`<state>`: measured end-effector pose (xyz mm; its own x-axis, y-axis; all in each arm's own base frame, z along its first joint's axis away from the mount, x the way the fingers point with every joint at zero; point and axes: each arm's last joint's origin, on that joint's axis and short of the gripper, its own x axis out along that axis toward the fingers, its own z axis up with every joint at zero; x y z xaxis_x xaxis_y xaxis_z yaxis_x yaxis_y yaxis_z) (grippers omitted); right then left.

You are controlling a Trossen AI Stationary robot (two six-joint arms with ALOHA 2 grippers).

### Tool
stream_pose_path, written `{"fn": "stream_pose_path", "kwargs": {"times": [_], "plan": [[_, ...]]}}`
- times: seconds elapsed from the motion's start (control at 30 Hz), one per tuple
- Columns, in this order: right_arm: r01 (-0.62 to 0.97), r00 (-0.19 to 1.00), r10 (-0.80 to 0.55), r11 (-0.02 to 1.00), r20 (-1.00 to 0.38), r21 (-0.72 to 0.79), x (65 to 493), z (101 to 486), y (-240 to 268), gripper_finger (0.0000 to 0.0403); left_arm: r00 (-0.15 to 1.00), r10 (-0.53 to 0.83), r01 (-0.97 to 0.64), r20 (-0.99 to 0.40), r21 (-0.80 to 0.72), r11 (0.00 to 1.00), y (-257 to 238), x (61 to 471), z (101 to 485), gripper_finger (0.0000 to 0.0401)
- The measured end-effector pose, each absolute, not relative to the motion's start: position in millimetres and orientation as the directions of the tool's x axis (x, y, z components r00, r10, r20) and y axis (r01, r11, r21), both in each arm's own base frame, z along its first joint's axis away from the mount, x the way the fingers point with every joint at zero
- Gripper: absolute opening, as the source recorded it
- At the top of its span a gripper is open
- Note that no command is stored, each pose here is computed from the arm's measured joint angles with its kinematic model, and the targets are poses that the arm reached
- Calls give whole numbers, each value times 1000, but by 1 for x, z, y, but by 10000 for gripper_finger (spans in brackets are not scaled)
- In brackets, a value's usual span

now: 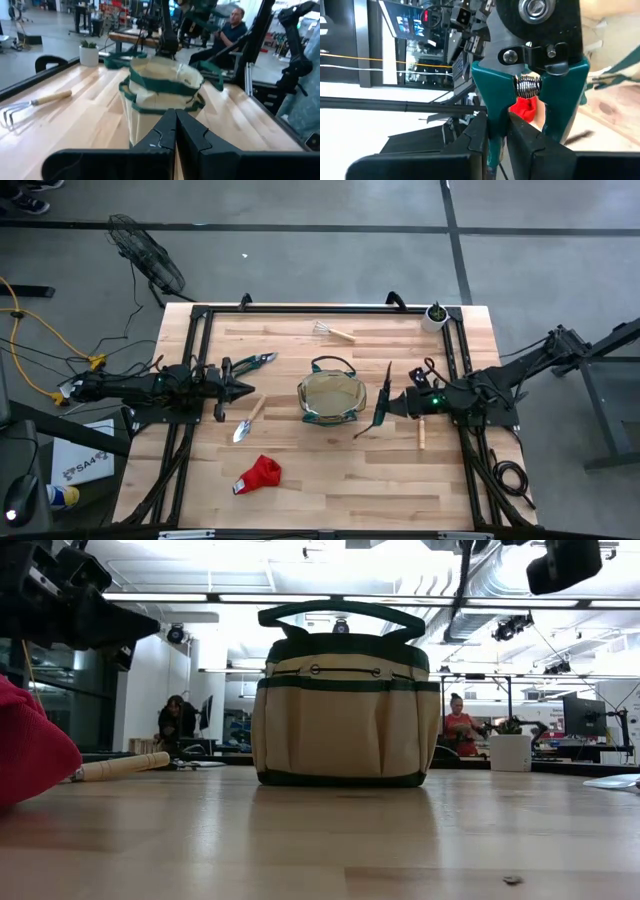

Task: Pick & Place Garden tools in Gardening bag
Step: Put the right green shear scissors into the light brown gardening bag

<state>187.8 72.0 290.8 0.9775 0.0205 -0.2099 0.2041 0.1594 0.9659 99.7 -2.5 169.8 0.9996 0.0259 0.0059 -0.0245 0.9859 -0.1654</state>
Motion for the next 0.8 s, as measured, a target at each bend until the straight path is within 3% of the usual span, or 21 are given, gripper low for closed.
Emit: {"fn": "stream_pose_path", "kwargs": {"times": [0.3, 0.43, 0.67, 0.8], "plan": [[158, 987, -15, 216, -159, 963, 192, 296, 65, 37, 986, 25, 4, 167, -174, 985, -2, 98, 186, 0], [128, 992, -25, 236, -126, 963, 193, 299, 63, 37, 985, 48, -18, 166, -177, 984, -2, 97, 191, 8], [101, 995, -27, 275, -97, 956, 194, 303, 57, 37, 981, 96, -61, 167, -202, 978, -1, 99, 209, 74], [64, 998, -20, 308, -61, 949, 195, 307, 52, 36, 976, 96, -33, 196, -302, 953, -1, 105, 217, 121]]}}
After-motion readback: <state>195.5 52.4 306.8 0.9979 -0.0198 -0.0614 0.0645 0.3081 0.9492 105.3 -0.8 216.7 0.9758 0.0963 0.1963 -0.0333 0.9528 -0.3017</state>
